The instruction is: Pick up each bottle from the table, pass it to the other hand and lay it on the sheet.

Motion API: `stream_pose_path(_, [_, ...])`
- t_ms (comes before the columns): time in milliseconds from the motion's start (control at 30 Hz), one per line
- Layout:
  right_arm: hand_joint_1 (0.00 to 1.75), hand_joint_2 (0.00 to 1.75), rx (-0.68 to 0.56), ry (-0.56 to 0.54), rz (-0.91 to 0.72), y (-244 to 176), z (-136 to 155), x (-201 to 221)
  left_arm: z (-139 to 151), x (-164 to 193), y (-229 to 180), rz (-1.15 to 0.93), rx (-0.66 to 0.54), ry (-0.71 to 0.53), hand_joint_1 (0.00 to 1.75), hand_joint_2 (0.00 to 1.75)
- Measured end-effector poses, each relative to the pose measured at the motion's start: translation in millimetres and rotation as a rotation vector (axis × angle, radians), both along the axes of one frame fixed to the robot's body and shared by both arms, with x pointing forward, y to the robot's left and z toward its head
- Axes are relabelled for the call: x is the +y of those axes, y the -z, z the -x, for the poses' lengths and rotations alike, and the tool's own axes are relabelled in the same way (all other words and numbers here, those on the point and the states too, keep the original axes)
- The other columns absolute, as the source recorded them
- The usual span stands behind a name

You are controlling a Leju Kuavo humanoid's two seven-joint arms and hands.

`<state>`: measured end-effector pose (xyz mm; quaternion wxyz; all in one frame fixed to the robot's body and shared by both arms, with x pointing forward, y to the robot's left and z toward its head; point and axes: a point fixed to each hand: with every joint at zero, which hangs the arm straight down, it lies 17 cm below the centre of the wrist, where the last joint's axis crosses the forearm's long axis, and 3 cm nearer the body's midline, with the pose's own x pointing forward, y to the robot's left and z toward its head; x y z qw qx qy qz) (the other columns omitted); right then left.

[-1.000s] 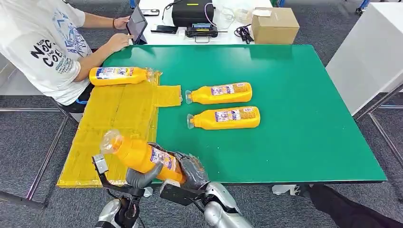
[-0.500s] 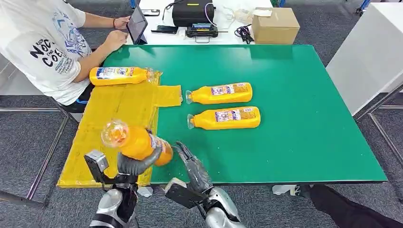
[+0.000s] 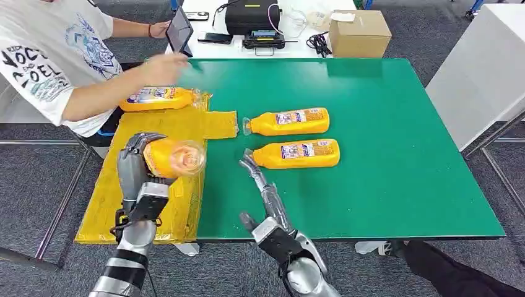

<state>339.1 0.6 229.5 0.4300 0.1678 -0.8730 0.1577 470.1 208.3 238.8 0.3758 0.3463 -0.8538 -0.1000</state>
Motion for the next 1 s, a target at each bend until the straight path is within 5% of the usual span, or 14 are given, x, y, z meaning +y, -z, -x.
stream_pose_path(267, [0.0,0.0,-0.077,0.081,-0.118,-42.3,-0.6,-34.6,-49.4,12.6,65.8,-0.502,0.236,-0.154,1.75,1.75])
stream_pose_path(733, [0.0,0.0,-0.083,0.091,-0.174,-52.1,3.1,-50.1,-64.1,37.8,164.2,-0.616,0.566,-0.158,1.75,1.75])
stream_pose_path(1000, [0.0,0.0,-0.068,0.078,-0.17,-49.2,4.0,-47.4,-63.1,40.7,187.5,-0.619,0.656,-0.131,1.75,1.75])
